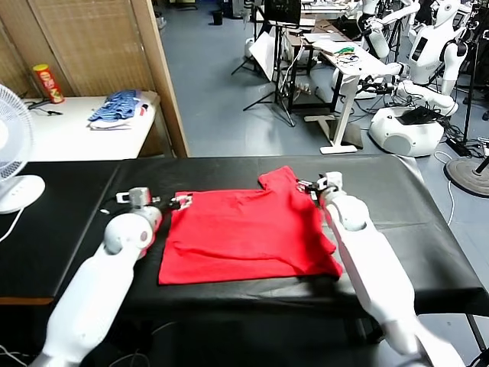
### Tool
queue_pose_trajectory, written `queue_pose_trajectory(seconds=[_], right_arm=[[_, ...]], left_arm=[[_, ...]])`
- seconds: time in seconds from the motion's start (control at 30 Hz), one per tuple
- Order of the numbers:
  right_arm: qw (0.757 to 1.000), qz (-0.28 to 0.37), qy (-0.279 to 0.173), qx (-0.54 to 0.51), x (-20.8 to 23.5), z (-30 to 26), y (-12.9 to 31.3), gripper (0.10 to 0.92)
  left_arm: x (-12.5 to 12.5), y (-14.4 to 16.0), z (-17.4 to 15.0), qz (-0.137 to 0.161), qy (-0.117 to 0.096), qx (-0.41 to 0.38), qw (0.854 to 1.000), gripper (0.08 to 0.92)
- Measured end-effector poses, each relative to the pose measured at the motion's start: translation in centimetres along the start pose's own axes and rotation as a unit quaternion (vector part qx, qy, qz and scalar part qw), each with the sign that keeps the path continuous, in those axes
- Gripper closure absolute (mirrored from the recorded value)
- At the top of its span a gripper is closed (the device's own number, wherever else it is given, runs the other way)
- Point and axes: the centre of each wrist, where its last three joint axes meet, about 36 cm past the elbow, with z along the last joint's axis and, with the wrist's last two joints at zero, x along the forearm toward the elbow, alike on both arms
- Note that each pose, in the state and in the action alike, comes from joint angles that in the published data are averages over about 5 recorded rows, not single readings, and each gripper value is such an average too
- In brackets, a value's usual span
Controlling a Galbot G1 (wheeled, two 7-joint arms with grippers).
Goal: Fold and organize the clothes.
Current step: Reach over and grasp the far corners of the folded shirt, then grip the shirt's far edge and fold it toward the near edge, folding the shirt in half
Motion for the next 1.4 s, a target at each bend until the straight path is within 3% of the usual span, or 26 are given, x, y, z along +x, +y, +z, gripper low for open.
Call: queue_pose_trajectory(seconds=[0.4, 0.53, 0.77, 0.87, 1.13, 1.4], right_arm=[[0.999, -0.004, 0.029, -0.021, -2.3, 0.7, 0.7, 0.246], [0.999, -0.005, 0.030, -0.026, -2.5, 0.7, 0.7, 0.411], [0.999, -0.012, 0.029, -0.030, -2.5, 0.9, 1.3, 0.801], [0.999, -0.013, 0.020, -0.032, -2.2, 1.0, 1.3, 0.889], [0.997, -0.033, -0.032, -0.058, 0.7, 0.3, 0.2, 0.900], [0.991, -0.080, -0.085, -0.072, 7.0, 1.4, -1.5, 0.900]], left_arm=[[-2.9, 0.5, -0.6, -0.005, 0.006, 0.007, 1.000, 0.221], [-3.4, 0.9, -0.5, -0.008, 0.011, 0.014, 1.000, 0.368], [-3.7, 1.3, -0.1, -0.011, 0.020, 0.014, 1.000, 0.764], [-3.9, 1.4, 0.0, -0.012, 0.020, 0.012, 1.000, 0.864], [-3.0, 2.0, 0.0, -0.020, 0.009, 0.011, 1.000, 0.874], [0.9, 2.2, -0.6, -0.015, -0.026, -0.001, 1.000, 0.874]])
